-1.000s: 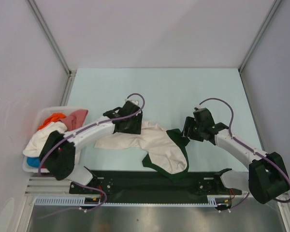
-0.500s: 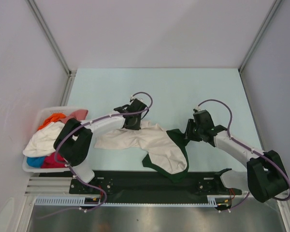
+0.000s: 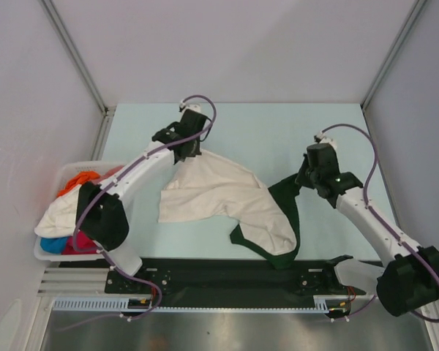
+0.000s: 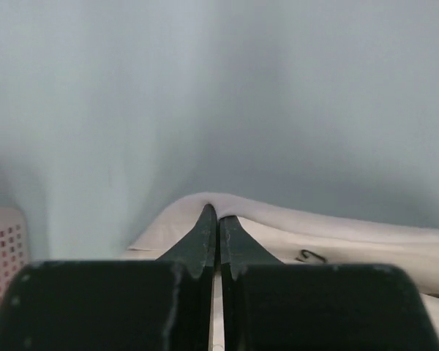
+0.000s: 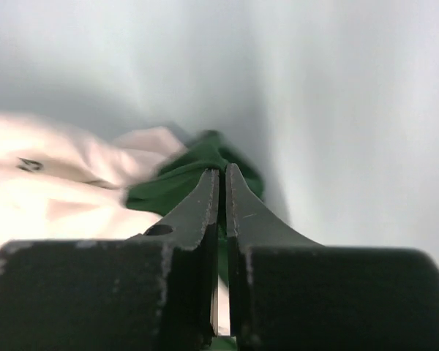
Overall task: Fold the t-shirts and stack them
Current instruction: Flatten the tshirt out
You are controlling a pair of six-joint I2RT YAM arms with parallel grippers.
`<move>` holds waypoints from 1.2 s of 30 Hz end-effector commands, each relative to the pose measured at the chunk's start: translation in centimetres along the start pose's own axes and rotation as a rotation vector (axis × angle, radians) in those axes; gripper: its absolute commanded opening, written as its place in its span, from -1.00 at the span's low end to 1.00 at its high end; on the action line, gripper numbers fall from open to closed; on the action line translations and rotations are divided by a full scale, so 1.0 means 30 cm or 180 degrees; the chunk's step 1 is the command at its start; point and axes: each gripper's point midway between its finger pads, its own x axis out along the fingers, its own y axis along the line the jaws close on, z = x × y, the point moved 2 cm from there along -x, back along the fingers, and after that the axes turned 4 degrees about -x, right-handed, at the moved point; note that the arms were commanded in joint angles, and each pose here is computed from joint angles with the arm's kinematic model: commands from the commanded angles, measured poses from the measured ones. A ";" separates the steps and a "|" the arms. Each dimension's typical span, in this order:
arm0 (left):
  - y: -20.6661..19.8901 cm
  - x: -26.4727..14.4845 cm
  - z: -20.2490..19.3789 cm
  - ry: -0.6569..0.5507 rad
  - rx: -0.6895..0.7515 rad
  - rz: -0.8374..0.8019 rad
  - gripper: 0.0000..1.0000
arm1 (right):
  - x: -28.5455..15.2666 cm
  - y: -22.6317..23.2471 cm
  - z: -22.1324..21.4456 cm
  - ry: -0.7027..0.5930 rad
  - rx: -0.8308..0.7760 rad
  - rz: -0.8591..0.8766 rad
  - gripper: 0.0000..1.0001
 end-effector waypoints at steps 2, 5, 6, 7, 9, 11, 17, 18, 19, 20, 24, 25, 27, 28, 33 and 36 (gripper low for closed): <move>0.120 -0.103 0.223 -0.0428 -0.0129 0.0102 -0.99 | -0.192 -0.053 0.309 -0.0873 0.0029 -0.0320 -1.00; 0.159 -0.107 0.320 -0.0532 -0.0164 0.0139 -0.99 | -0.297 -0.061 0.402 -0.1043 -0.0037 -0.0400 -1.00; 0.179 -0.127 0.364 -0.0608 -0.0216 0.0174 -0.99 | -0.337 -0.060 0.435 -0.1144 -0.0021 -0.0418 -1.00; 0.189 -0.132 0.381 -0.0643 -0.0247 0.0187 -1.00 | -0.351 -0.067 0.440 -0.1168 -0.0015 -0.0433 -1.00; 0.223 -0.160 0.416 -0.0739 -0.0328 0.0210 -0.99 | -0.376 -0.079 0.450 -0.1227 -0.0042 -0.0490 -1.00; 0.246 -0.182 0.433 -0.0801 -0.0356 0.0220 -1.00 | -0.403 -0.102 0.475 -0.1332 -0.0017 -0.0592 -1.00; 0.304 -0.313 0.480 -0.1065 -0.0507 0.0062 -0.99 | -0.472 -0.087 0.545 -0.1511 0.0130 -0.0372 -1.00; 0.312 -0.322 0.486 -0.1073 -0.0514 0.0072 -0.99 | -0.484 -0.082 0.544 -0.1520 0.0132 -0.0336 -1.00; 0.313 -0.326 0.488 -0.1082 -0.0512 0.0070 -0.99 | -0.494 -0.082 0.541 -0.1529 0.0173 -0.0318 -1.00; 0.315 -0.327 0.491 -0.1091 -0.0513 0.0073 -0.99 | -0.512 -0.083 0.530 -0.1534 0.0180 -0.0283 -1.00; 0.288 -0.293 0.516 -0.1094 -0.0484 0.0001 -0.99 | -0.516 -0.088 0.474 -0.1431 0.0156 -0.0212 -1.00; 0.277 -0.281 0.523 -0.1092 -0.0465 -0.0031 -0.99 | -0.513 -0.088 0.460 -0.1408 0.0157 -0.0189 -1.00; 0.239 -0.223 0.545 -0.1063 -0.0382 -0.0117 -0.99 | -0.492 -0.083 0.404 -0.1269 0.0179 -0.0092 -1.00; 0.228 -0.192 0.550 -0.1032 -0.0352 -0.0112 -0.99 | -0.483 -0.082 0.384 -0.1215 0.0193 -0.0067 -1.00; 0.178 0.013 0.604 -0.0714 -0.0199 0.0107 -0.56 | -0.410 -0.039 0.210 -0.0708 0.0237 0.0279 -1.00; 0.197 0.034 0.601 -0.0558 -0.0267 0.0325 0.37 | -0.375 -0.048 0.123 -0.0521 0.0213 0.0271 -1.00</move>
